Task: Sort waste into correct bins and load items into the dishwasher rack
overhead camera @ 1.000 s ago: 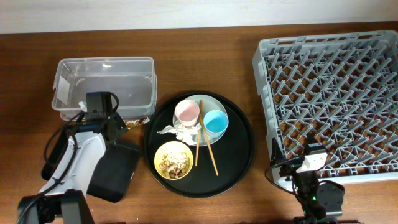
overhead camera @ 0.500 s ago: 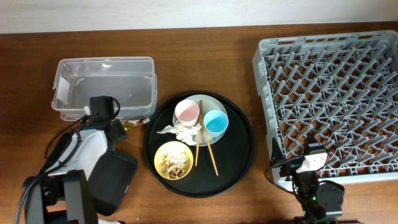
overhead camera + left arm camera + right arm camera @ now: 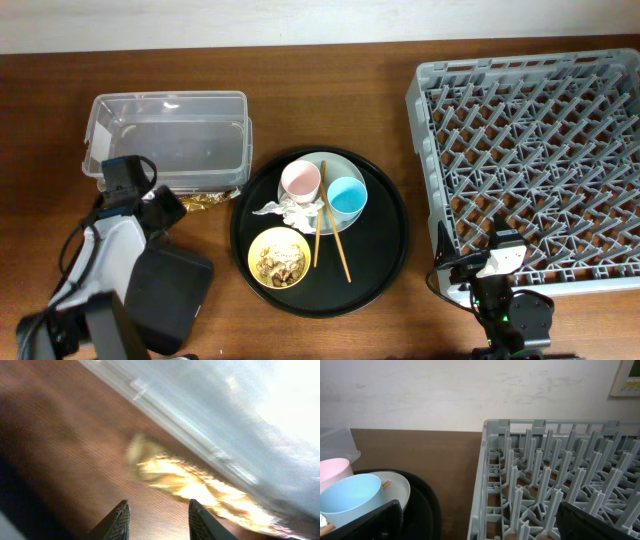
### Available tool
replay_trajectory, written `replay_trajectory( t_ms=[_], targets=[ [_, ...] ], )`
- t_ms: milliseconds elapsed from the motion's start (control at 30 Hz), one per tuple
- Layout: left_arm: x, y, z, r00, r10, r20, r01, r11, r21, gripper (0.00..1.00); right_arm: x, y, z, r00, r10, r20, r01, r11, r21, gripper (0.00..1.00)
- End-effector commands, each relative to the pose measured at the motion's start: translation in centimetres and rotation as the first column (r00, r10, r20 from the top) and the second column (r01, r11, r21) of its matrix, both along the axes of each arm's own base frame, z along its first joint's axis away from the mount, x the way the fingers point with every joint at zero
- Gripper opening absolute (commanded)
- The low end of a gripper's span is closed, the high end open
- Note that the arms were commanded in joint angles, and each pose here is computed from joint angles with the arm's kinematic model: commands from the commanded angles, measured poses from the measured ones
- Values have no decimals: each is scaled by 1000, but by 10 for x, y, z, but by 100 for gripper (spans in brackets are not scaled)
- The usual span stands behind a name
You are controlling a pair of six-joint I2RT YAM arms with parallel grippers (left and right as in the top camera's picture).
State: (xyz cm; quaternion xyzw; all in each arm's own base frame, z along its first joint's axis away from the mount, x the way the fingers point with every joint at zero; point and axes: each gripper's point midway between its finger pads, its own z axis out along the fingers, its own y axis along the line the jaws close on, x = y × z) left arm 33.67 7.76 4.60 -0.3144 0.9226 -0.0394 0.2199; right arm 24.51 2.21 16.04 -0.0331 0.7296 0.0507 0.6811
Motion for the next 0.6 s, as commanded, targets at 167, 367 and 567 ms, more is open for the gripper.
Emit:
replay_trajectory(
  t_ms=[167, 367, 567],
  targets=[
    [5, -25, 17, 980, 187, 67, -164, 952, -257, 69, 0, 0, -2, 1000, 1, -2, -1, 1000, 2, 99],
    [3, -33, -10, 939, 323, 115, -259, 889, -378, 75, 0, 0, -2, 1000, 1, -2, -1, 1000, 2, 99],
    [5, -33, -18, 904, 379, 198, -270, 864, -424, 75, 0, 0, -2, 1000, 1, -2, -1, 1000, 2, 99]
  ],
)
